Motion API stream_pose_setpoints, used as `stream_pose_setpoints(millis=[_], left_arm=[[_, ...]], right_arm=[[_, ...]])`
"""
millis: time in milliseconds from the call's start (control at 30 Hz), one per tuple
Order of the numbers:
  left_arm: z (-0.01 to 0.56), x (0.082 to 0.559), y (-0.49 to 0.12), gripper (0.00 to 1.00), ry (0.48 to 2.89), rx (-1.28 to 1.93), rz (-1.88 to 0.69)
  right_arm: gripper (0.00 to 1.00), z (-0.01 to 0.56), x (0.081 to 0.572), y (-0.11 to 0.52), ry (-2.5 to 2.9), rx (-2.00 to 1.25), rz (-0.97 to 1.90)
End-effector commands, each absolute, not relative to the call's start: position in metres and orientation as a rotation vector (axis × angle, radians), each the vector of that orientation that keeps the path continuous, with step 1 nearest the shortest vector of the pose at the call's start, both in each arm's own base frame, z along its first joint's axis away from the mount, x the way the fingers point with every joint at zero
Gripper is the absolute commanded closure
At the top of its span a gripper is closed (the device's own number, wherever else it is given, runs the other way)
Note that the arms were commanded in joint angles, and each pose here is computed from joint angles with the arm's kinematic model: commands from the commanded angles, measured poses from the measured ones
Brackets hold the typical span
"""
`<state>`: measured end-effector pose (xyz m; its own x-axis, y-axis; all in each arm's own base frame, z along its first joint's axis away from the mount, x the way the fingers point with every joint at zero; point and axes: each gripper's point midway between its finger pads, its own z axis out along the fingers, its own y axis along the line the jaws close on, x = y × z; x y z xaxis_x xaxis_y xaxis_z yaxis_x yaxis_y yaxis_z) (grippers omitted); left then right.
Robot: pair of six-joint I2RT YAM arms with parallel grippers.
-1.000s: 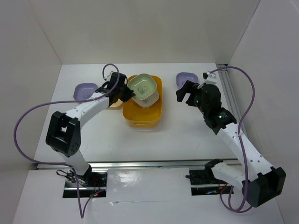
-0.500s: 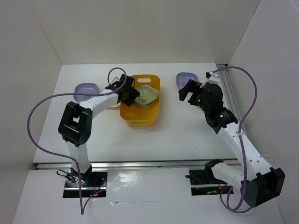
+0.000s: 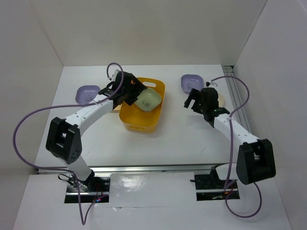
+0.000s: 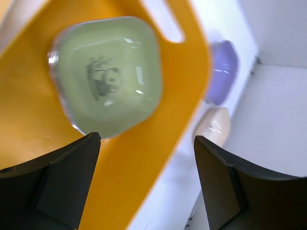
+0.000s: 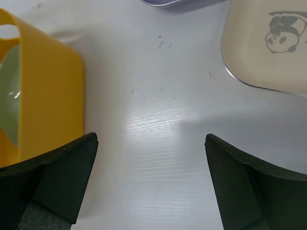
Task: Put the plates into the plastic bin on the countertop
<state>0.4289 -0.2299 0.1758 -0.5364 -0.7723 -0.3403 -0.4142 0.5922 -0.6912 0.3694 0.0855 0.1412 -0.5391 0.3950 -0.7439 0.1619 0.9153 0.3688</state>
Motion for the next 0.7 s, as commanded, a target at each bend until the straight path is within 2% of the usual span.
stream_pose_setpoints(millis=[0, 167, 233, 400, 667], left_arm=[[0.237, 0.425, -0.239, 0.08, 2.081, -0.783, -0.854], [0.255, 0.395, -0.216, 0.07, 2.07, -0.694, -0.704], [0.261, 0.382, -0.19, 0.0, 2.03, -0.728, -0.603], [0.253, 0.341, -0.144, 0.0, 2.012, -0.741, -0.447], [0.222, 0.296, -0.1, 0.0, 2.017, -0.757, -0.365]], right_arm=[[0.0, 0.161, 0.405, 0.073, 2.03, 0.369, 0.289], [0.0, 0.14, 0.439, 0.047, 2.069, 0.369, 0.141], [0.0, 0.133, 0.449, 0.041, 2.086, 0.378, 0.107], [0.03, 0.09, 0.469, 0.022, 2.172, 0.389, 0.006], [0.28, 0.041, 0.471, 0.014, 2.274, 0.424, -0.054]])
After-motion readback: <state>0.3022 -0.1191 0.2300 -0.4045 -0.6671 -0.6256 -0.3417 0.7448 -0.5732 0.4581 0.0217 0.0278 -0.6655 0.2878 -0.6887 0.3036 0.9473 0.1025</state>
